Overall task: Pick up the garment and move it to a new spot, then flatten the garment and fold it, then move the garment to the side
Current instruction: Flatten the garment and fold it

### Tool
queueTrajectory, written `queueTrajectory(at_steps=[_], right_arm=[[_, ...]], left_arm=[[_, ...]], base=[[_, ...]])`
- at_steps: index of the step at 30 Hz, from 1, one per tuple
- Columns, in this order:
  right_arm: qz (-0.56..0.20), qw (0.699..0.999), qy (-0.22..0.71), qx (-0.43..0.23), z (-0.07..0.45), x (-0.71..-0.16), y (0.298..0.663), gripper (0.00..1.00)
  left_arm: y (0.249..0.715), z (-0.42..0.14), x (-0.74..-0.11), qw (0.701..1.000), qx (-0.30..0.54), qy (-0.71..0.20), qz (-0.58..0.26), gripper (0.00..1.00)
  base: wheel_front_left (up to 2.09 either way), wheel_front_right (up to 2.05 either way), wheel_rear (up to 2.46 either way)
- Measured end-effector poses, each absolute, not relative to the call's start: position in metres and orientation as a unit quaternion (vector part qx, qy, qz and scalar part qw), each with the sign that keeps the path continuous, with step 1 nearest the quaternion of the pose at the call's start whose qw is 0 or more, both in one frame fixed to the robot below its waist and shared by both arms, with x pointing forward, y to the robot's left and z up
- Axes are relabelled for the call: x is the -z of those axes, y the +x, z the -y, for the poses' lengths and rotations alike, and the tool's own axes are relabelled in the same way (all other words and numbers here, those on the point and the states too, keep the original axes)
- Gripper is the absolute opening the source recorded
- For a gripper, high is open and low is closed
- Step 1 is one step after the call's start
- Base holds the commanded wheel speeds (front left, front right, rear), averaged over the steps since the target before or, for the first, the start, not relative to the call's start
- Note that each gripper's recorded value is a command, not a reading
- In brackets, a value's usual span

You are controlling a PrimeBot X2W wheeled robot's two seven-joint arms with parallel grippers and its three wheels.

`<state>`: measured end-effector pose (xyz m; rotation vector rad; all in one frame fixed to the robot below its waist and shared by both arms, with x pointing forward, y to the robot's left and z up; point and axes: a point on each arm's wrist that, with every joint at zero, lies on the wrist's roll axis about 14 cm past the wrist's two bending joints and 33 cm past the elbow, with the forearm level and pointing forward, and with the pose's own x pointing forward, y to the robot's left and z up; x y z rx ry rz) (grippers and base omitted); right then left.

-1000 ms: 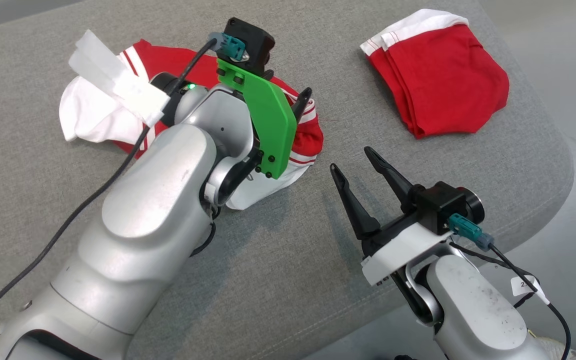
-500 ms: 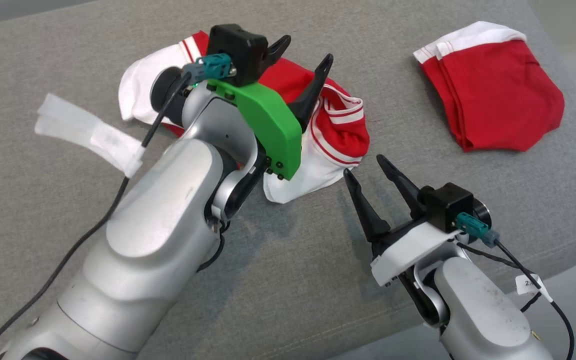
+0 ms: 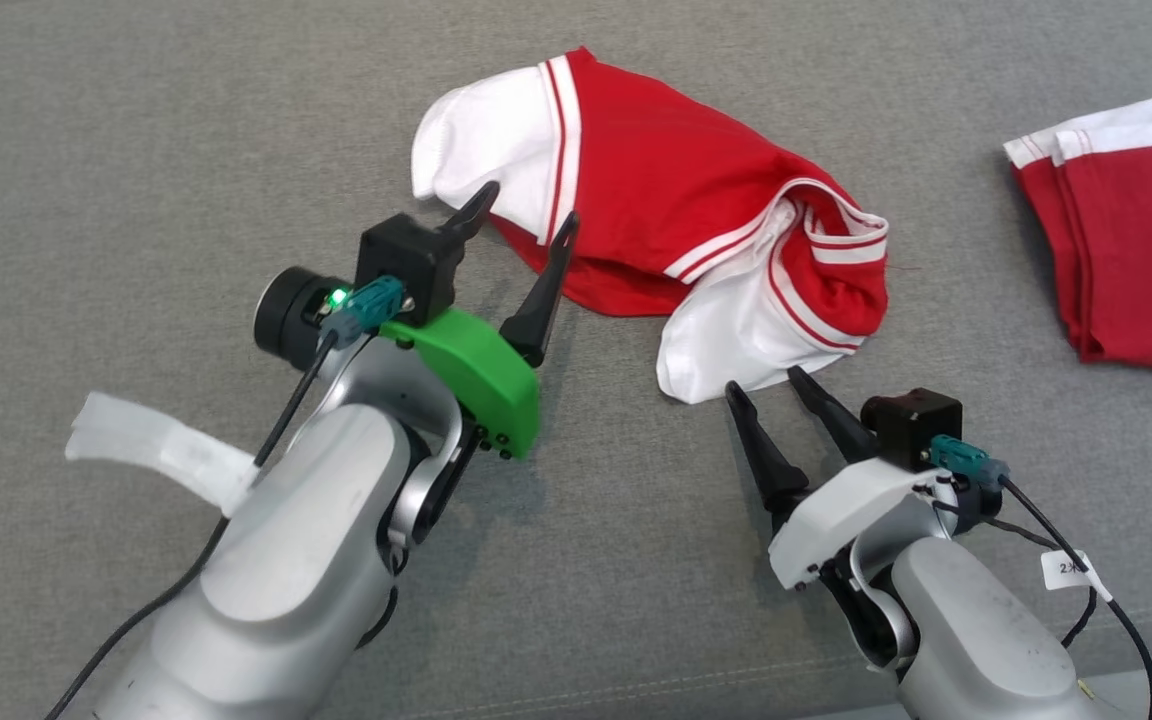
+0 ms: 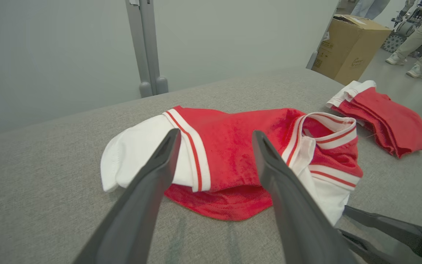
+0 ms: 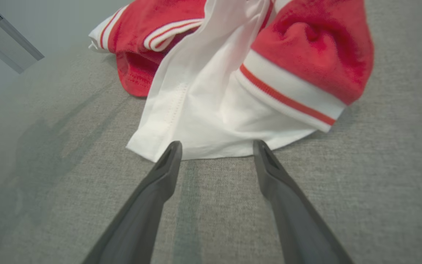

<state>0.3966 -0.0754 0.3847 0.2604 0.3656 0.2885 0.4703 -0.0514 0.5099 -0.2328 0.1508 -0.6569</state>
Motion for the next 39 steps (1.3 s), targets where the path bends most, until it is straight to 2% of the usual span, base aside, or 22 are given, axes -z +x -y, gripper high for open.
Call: queueTrajectory(at_steps=[6,11,22,23,26,27,29,31,39], right_arm=[[-0.195,0.957,0.034,-0.210,0.058,-0.377,0.403,1.00],[-0.204,0.947,0.023,-0.246,0.035,-0.378,0.405,1.00],[-0.231,0.937,-0.023,-0.261,0.029,-0.372,0.415,1.00],[-0.234,0.936,-0.025,-0.263,0.027,-0.372,0.416,0.97],[-0.250,0.931,-0.033,-0.264,0.028,-0.368,0.414,0.70],[-0.256,0.929,-0.036,-0.264,0.029,-0.366,0.414,0.53],[-0.266,0.927,-0.042,-0.263,0.031,-0.363,0.414,0.29],[-0.271,0.926,-0.048,-0.258,0.035,-0.363,0.416,0.00],[-0.249,0.929,-0.047,-0.269,0.038,-0.388,0.423,0.00]], left_arm=[[0.456,-0.009,-0.466,0.958,0.233,-0.121,-0.112,1.00],[0.443,-0.051,-0.451,0.967,0.161,-0.153,-0.127,1.00],[0.430,-0.105,-0.458,0.976,0.074,-0.177,-0.100,1.00],[0.428,-0.107,-0.458,0.977,0.070,-0.177,-0.100,1.00],[0.426,-0.109,-0.458,0.977,0.068,-0.178,-0.100,1.00],[0.425,-0.109,-0.458,0.976,0.068,-0.179,-0.100,1.00],[0.424,-0.109,-0.457,0.976,0.067,-0.179,-0.102,1.00],[0.424,-0.110,-0.457,0.976,0.064,-0.181,-0.099,1.00],[0.422,-0.114,-0.461,0.976,0.057,-0.190,-0.091,1.00]], base=[[0.00,0.00,0.00],[0.00,0.00,0.00],[0.00,0.00,0.00],[0.00,0.00,0.00],[0.00,0.00,0.00],[0.00,0.00,0.00],[0.00,0.00,0.00],[0.00,0.00,0.00],[0.00,0.00,0.00]])
